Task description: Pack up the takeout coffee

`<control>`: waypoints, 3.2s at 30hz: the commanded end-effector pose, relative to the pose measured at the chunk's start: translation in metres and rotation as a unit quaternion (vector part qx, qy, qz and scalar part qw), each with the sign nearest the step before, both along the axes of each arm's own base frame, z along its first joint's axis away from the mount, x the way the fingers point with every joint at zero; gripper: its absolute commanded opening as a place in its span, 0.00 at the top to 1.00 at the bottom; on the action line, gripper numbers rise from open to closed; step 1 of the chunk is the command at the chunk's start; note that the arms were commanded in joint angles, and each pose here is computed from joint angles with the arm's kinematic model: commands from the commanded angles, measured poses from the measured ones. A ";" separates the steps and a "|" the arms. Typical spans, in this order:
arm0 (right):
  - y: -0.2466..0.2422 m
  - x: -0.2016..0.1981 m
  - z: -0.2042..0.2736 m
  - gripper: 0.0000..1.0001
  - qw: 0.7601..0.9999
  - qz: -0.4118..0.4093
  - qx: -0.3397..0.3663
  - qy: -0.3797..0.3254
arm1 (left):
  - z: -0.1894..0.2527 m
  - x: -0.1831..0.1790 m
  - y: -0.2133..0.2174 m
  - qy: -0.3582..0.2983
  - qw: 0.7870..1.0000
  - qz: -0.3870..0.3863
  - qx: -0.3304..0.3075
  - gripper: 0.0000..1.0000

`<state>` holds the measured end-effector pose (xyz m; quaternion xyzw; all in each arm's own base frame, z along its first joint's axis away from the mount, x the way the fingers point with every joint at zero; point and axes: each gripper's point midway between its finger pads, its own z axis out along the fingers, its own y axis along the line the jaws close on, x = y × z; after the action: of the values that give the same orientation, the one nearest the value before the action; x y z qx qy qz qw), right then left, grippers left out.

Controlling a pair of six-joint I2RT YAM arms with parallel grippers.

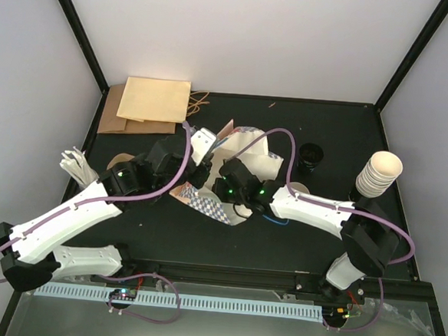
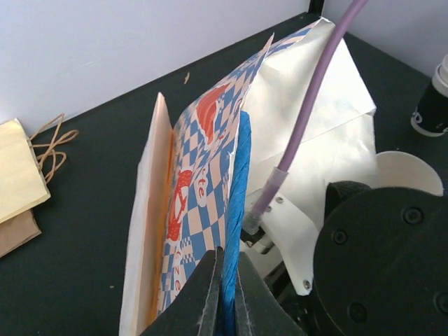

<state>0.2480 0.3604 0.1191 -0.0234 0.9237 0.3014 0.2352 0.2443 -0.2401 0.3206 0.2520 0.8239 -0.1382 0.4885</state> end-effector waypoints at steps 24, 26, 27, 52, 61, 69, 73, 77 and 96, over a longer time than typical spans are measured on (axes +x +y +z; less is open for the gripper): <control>-0.015 0.030 0.034 0.99 0.997 -0.068 -0.023 -0.030 | 0.072 -0.035 -0.001 -0.035 0.988 -0.068 -0.131 0.97; -0.005 0.029 0.047 0.99 0.998 -0.046 0.011 -0.046 | 0.073 -0.037 -0.002 -0.034 0.988 -0.074 -0.135 0.97; -0.001 0.029 0.053 0.99 0.998 -0.038 0.023 -0.053 | 0.073 -0.038 -0.003 -0.033 0.987 -0.078 -0.138 0.97; -0.016 0.035 0.042 0.99 0.996 -0.065 -0.030 -0.054 | 0.102 -0.052 -0.001 -0.054 0.975 -0.106 -0.186 0.98; -0.041 0.046 0.035 0.99 0.985 -0.108 -0.120 -0.060 | 0.095 -0.047 0.007 -0.059 0.982 -0.087 -0.159 0.98; -0.070 0.054 0.029 0.99 0.962 -0.159 -0.214 -0.057 | 0.092 -0.043 0.017 -0.066 0.987 -0.063 -0.134 0.98; -0.077 0.056 0.030 0.99 0.955 -0.171 -0.233 -0.061 | 0.087 -0.039 0.021 -0.063 0.989 -0.049 -0.122 0.98; -0.087 0.060 0.036 0.99 0.945 -0.186 -0.259 -0.077 | 0.083 -0.037 0.025 -0.059 0.991 -0.037 -0.113 0.98; -0.111 0.072 0.044 0.99 0.901 -0.193 -0.372 -0.109 | 0.089 -0.036 0.035 -0.066 0.993 -0.020 -0.100 0.98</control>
<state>0.3164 0.2645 0.1629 0.0427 0.9316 -0.0745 0.3532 0.2136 -0.2141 0.3725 0.2355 0.7923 -0.2013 0.5256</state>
